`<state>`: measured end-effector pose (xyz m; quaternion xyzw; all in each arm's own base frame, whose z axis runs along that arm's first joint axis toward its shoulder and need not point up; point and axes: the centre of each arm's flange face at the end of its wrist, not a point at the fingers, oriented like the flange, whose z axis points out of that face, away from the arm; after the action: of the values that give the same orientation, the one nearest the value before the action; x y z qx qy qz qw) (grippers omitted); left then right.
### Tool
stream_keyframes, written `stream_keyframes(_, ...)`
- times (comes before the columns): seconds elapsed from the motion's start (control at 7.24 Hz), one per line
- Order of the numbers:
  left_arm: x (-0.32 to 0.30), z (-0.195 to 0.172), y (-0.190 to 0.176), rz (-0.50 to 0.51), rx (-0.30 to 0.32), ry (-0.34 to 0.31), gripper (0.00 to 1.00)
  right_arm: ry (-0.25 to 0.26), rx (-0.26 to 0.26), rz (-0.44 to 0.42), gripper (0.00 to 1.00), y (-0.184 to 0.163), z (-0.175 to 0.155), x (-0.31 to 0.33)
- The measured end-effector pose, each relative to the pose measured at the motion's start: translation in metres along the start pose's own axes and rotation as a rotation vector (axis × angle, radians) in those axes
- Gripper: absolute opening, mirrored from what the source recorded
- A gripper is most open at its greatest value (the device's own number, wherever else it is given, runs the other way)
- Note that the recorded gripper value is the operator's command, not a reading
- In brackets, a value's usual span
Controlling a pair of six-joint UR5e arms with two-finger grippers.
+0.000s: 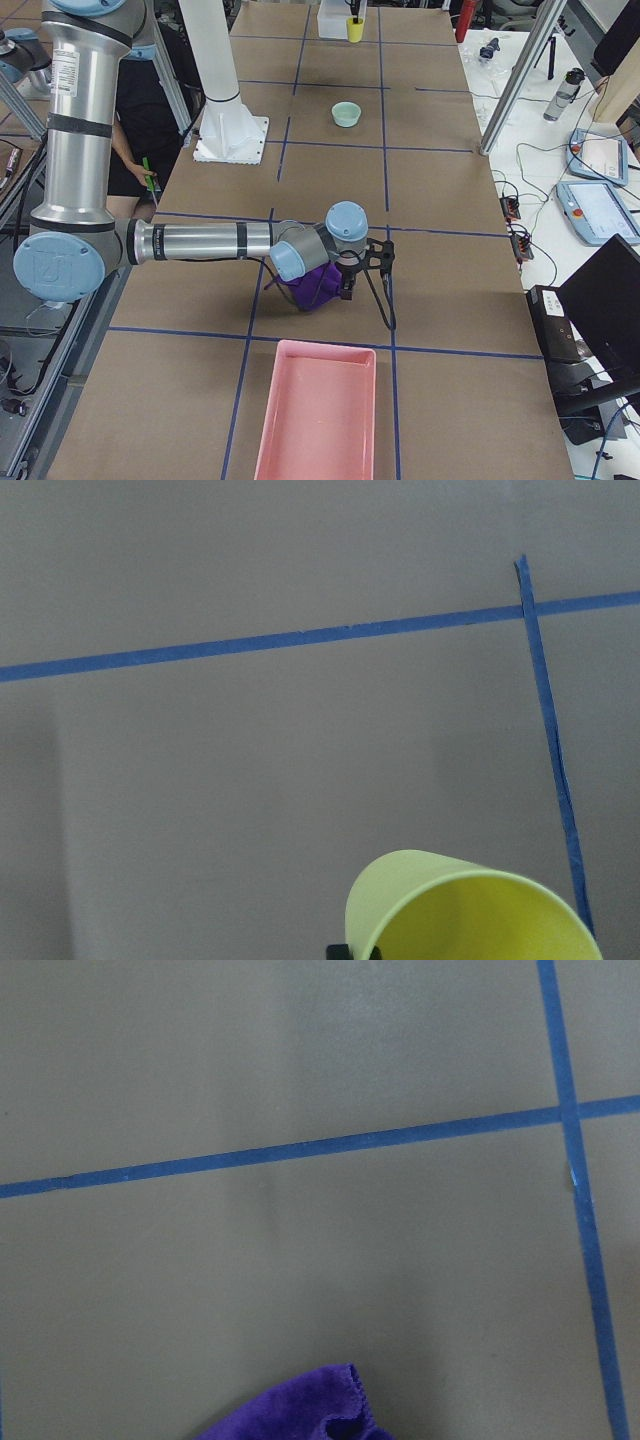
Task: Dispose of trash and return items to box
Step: 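Lift the yellow cup with the left gripper while the right reaches for the cloth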
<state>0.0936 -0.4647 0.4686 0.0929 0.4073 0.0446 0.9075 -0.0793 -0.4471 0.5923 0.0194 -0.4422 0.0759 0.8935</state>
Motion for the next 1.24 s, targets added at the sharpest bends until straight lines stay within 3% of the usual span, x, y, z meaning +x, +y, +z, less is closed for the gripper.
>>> stream_keyframes(0.41,-0.017,-0.059,-0.043,0.036,0.033,-0.061,0.0,0.048,-0.012,0.028,1.0,0.039,0.048,-0.079)
stream_keyframes(0.83,-0.038,-0.08,-0.049,0.062,0.056,-0.083,0.0,0.089,-0.033,0.084,1.0,0.079,0.089,-0.134)
stream_keyframes(1.24,-0.078,-0.097,-0.049,0.067,0.074,-0.109,0.0,0.13,-0.059,0.069,1.0,0.104,0.112,-0.142)
